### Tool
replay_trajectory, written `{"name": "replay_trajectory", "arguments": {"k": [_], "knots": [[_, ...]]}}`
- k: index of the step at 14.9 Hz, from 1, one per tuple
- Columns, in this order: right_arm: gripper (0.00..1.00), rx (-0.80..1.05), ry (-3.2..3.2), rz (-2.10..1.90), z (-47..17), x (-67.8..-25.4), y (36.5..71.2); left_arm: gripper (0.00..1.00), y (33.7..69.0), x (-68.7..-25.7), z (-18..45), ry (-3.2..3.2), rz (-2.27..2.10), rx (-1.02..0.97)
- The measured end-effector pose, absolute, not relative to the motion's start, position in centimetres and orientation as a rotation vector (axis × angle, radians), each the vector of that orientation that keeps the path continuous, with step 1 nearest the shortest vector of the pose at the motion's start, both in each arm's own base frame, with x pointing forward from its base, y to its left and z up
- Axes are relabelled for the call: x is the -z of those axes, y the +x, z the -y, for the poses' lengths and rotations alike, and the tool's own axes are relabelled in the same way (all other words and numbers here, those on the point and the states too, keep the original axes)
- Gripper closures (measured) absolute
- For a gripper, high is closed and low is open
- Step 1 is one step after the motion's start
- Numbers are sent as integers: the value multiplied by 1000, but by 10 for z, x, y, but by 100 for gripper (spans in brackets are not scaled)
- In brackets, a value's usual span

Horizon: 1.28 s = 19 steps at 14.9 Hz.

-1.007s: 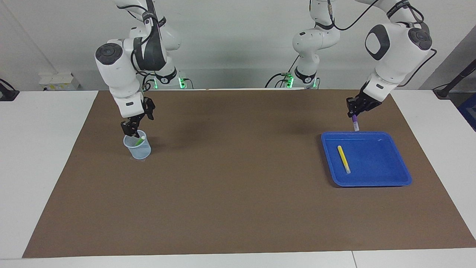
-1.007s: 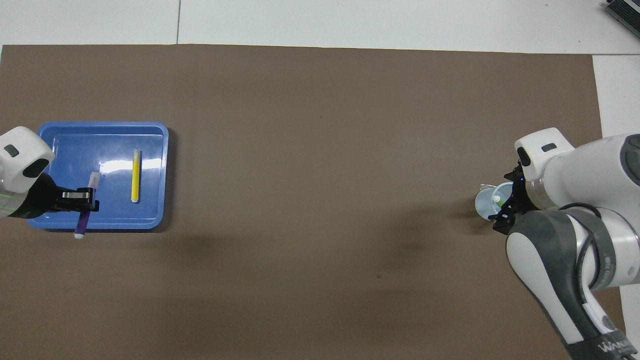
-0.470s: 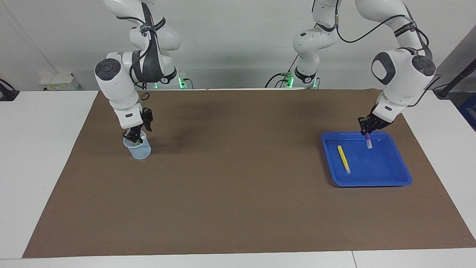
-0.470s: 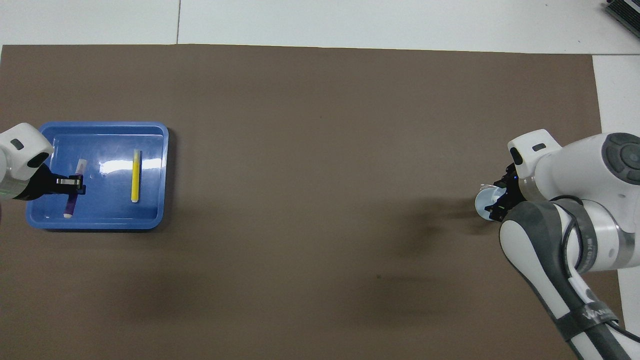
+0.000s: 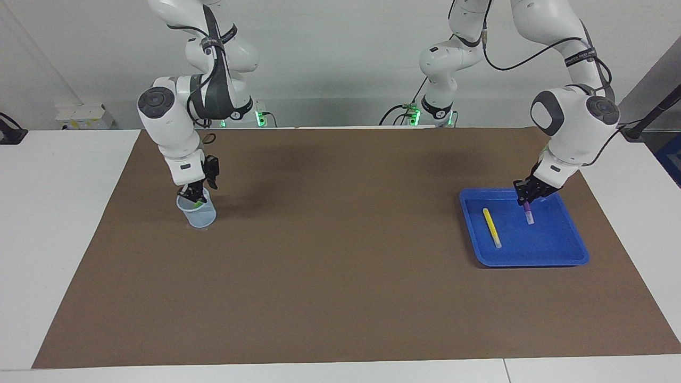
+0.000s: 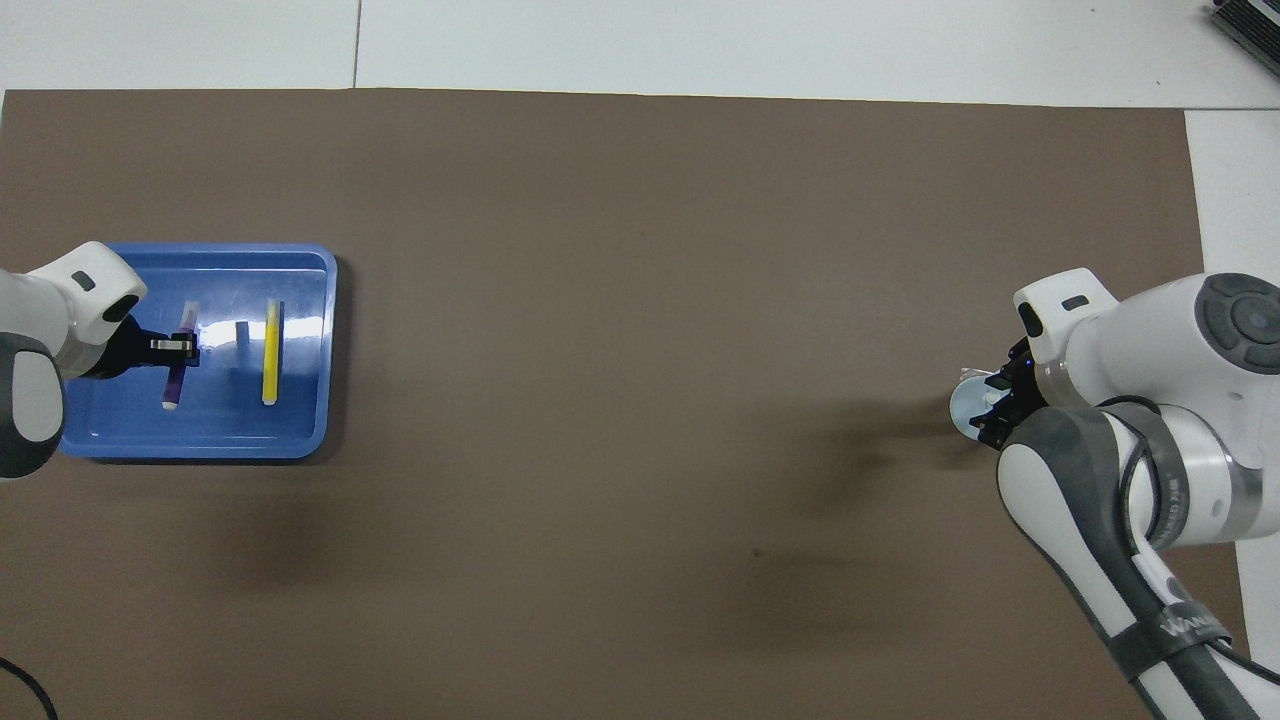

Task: Right arm passes pens to left for tray arrangement
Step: 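Lay the purple pen in the tray beside the yellow pen, open left gripper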

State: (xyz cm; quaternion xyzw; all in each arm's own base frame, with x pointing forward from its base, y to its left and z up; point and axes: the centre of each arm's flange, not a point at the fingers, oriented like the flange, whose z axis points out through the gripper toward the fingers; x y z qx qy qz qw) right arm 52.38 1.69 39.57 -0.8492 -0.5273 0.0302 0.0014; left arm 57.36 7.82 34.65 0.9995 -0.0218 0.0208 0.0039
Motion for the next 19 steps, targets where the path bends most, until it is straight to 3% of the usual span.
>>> {"name": "replay_trajectory", "arguments": {"k": [11, 14, 19], "knots": [[51, -53, -2622, 1746, -7, -386, 525, 81, 579, -300, -87, 3134, 72, -137], [60, -51, -2619, 1750, 2, -385, 525, 79, 578, -300, -86, 3136, 73, -159], [60, -50, -2619, 1750, 2, -385, 525, 31, 577, -297, -87, 3135, 71, -135]]}}
